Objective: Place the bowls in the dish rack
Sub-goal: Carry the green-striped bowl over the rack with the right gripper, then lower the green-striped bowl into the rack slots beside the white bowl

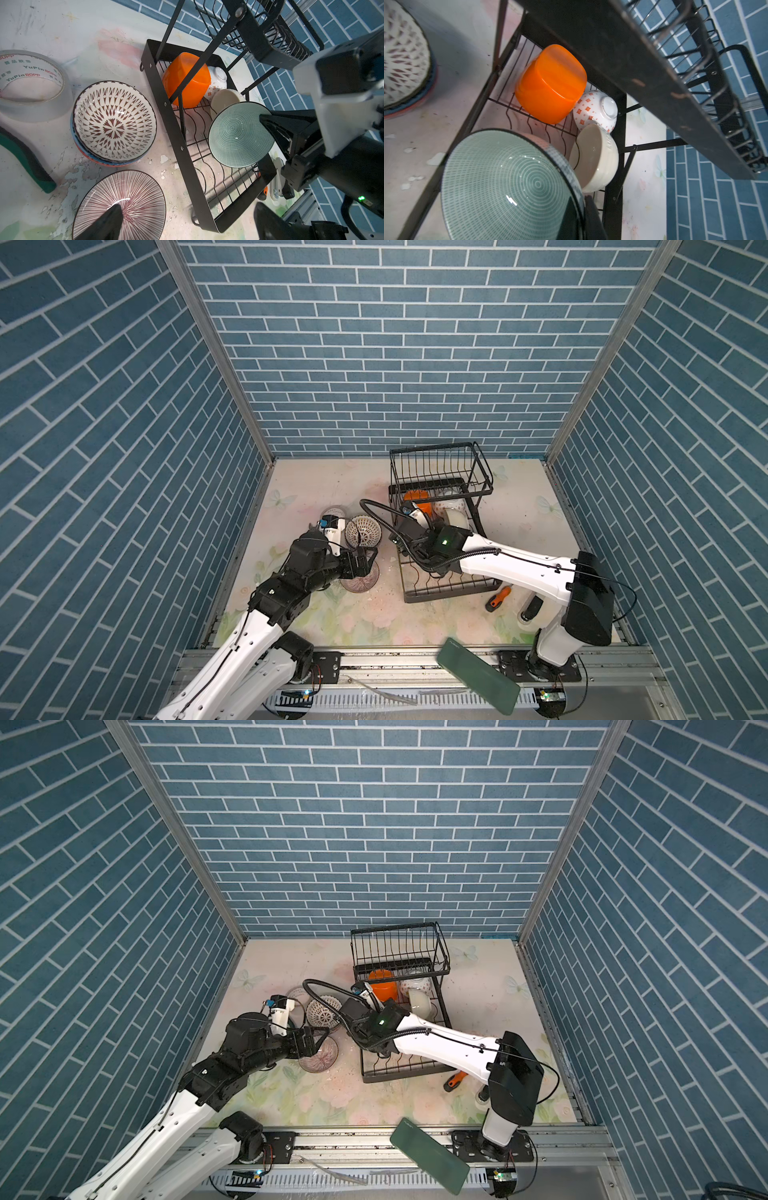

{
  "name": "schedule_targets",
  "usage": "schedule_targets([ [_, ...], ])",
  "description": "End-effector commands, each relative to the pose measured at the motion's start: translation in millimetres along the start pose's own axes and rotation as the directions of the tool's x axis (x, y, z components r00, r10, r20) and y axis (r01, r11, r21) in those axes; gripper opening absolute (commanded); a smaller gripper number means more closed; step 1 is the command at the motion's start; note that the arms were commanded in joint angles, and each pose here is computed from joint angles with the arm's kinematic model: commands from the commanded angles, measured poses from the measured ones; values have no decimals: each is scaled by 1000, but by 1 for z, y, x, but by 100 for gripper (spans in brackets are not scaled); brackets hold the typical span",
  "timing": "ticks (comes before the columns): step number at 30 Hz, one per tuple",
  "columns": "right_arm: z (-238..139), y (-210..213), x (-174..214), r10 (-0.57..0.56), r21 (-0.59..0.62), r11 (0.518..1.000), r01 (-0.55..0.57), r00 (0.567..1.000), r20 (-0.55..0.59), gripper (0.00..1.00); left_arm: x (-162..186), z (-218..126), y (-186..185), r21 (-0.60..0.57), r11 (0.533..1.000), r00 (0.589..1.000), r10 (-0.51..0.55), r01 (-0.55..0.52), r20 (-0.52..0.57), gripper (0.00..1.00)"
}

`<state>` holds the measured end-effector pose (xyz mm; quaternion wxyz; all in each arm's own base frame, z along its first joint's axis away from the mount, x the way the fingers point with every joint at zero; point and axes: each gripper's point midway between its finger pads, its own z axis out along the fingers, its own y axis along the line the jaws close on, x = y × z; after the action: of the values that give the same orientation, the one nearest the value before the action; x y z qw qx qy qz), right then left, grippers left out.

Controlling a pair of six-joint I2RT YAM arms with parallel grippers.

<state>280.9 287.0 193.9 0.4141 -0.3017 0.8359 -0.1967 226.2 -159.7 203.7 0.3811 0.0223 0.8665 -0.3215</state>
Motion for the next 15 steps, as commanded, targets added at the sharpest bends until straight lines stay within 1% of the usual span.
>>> schedule_targets([
  [1,9,-21,8,-65,165,984,67,998,-15,0,1,2,4,-2,1000,1000,-7,7,6,100],
  [4,18,-23,14,-100,209,972,107,994,-43,0,0,1,7,-9,1000,1000,-19,19,11,100],
  [15,40,-27,25,-161,277,943,183,982,-102,0,2,1,13,-26,999,999,-32,32,7,100],
])
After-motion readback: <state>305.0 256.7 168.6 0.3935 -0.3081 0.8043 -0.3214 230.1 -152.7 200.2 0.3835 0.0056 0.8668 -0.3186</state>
